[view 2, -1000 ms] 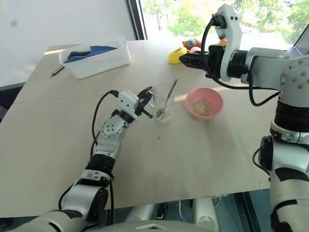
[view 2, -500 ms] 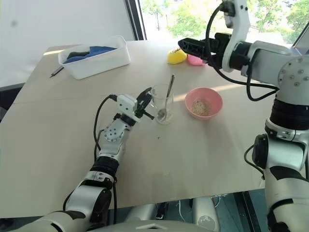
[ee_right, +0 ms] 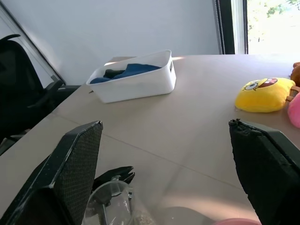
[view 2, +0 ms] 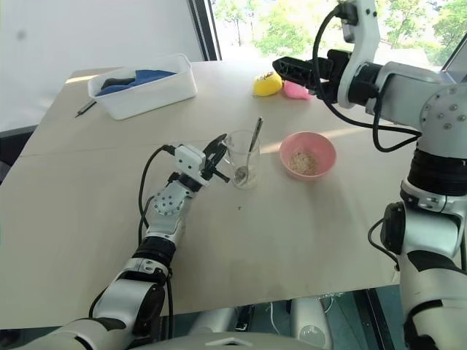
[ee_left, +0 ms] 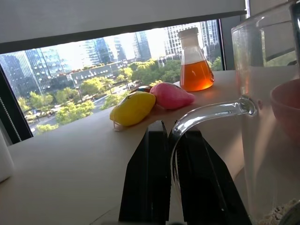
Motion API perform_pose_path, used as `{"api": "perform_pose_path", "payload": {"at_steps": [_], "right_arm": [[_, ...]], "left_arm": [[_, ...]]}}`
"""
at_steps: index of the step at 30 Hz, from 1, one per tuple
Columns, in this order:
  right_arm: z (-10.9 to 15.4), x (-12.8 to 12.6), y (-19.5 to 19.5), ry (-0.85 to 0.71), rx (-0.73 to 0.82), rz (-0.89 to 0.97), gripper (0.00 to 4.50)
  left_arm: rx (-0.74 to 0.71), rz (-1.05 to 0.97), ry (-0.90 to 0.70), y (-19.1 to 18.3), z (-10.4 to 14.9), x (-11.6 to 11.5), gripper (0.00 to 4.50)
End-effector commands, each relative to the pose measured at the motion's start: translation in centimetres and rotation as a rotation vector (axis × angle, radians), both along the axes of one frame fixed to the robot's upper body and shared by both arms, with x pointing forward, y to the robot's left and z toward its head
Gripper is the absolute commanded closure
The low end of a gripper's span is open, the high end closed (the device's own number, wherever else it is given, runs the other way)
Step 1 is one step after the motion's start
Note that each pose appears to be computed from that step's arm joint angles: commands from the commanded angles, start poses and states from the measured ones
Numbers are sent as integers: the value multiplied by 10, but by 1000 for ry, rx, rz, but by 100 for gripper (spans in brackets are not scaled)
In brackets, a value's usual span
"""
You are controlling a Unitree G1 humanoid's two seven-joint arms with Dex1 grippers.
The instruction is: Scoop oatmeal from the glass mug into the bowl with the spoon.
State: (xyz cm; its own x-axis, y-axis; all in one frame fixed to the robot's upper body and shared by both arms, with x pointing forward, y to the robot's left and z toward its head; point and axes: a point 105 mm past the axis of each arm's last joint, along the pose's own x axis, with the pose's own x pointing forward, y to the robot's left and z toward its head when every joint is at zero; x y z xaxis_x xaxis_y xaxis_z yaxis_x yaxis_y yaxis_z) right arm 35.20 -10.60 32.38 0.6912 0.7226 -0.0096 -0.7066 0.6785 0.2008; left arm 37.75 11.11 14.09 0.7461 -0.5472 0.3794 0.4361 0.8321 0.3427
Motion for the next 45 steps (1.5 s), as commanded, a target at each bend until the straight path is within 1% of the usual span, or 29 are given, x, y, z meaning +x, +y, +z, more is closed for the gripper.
{"api": "perform_pose_path", "payload": {"at_steps": [1, 9, 18, 20, 24, 25, 26, 27, 32, 38, 42, 45], "right_arm": [[20, -6, -1, -78, 28, 5, 17], [20, -6, 1, -74, 28, 14, 17], [18, -5, 3, -67, 32, 20, 17], [18, -5, 3, -67, 32, 22, 9], [18, -6, 4, -69, 36, 30, 9], [18, -6, 4, -70, 37, 32, 9], [18, -6, 5, -69, 39, 33, 9], [18, -6, 5, -69, 40, 34, 9], [16, -6, 4, -65, 41, 32, 9], [14, -5, -1, -58, 38, 12, 9], [13, -3, -5, -59, 33, 1, 9], [12, -2, -9, -62, 31, -7, 9]], "left_arm": [[-27, 16, -34, 7, 6, -2, 450], [-20, 8, -43, 6, 7, -3, 450], [-13, 1, -35, 9, 2, -5, 450], [-13, 4, -34, 10, 2, -5, 369], [-18, 3, -35, 12, 3, -5, 369], [-18, 4, -36, 12, 3, -5, 322], [-15, -1, -34, 11, 3, -5, 295], [-10, -3, -35, 11, 3, -5, 254], [-7, -15, -33, 11, 2, -8, 254], [34, -43, -47, 12, 7, -19, 254], [81, -58, -32, 16, 3, -28, 254], [85, -60, -31, 20, 5, -33, 254]]}}
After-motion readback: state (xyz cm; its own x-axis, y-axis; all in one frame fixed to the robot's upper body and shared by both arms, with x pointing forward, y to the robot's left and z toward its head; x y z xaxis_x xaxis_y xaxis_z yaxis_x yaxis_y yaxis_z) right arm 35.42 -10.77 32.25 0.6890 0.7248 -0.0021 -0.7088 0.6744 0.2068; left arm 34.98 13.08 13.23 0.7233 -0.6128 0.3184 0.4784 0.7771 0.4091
